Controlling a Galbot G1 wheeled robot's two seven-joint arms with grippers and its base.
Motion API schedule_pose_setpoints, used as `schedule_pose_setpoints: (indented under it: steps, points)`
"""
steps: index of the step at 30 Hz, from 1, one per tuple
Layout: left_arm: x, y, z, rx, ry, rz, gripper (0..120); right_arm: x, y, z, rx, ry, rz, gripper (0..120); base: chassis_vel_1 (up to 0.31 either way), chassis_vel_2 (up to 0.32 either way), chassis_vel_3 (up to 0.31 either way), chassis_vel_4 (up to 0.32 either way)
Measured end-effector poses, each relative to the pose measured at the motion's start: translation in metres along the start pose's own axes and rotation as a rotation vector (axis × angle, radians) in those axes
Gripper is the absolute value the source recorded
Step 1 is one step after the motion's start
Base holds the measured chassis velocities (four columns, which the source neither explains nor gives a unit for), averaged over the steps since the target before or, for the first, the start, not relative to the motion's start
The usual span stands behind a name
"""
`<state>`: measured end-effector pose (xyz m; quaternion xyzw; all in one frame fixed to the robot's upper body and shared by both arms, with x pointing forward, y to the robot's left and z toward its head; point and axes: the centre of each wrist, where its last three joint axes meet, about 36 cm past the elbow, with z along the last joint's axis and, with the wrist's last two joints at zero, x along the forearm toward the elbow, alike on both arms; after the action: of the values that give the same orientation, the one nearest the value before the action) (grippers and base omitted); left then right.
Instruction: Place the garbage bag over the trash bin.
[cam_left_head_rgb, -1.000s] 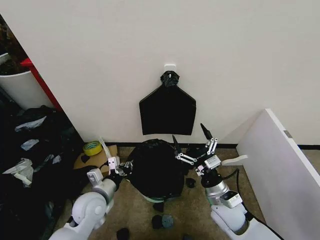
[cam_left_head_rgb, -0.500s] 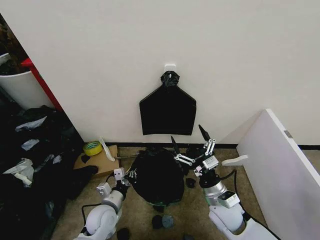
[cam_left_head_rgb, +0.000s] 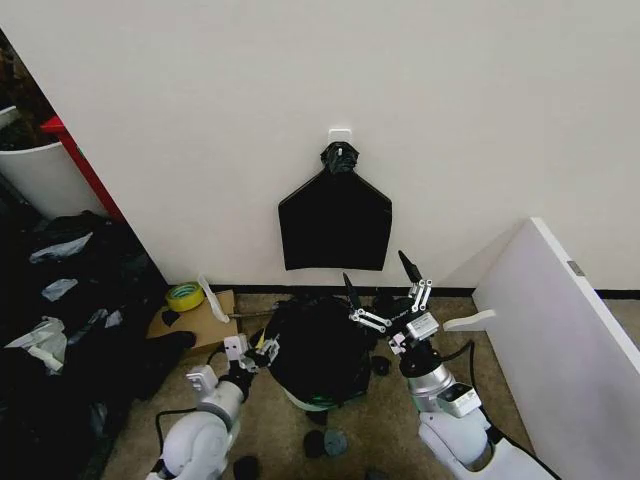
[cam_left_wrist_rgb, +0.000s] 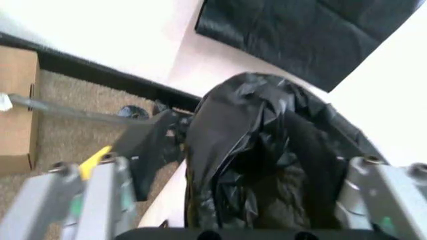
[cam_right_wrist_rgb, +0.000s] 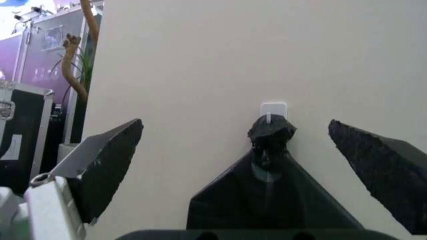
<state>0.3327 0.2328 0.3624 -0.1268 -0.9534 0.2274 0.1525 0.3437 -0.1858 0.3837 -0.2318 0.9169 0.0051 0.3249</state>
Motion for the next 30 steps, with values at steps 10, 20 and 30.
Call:
schedule_pose_setpoints:
  steps: [10,20,30]
  points:
    - [0.014,-0.026,-0.031,-0.195,-0.238,0.006,100,0.0,-0.002,-0.004,-0.032,0.058,0.101,100,0.0,0.0,0.0,0.0]
    - [0.052,-0.055,-0.055,-0.384,-0.619,0.002,100,0.006,-0.014,-0.028,0.162,0.429,0.432,100,0.0,0.0,0.0,0.0]
    - [0.061,-0.037,-0.053,-0.48,-0.654,-0.069,100,0.037,-0.062,-0.047,0.22,0.361,0.347,100,0.0,0.0,0.0,0.0]
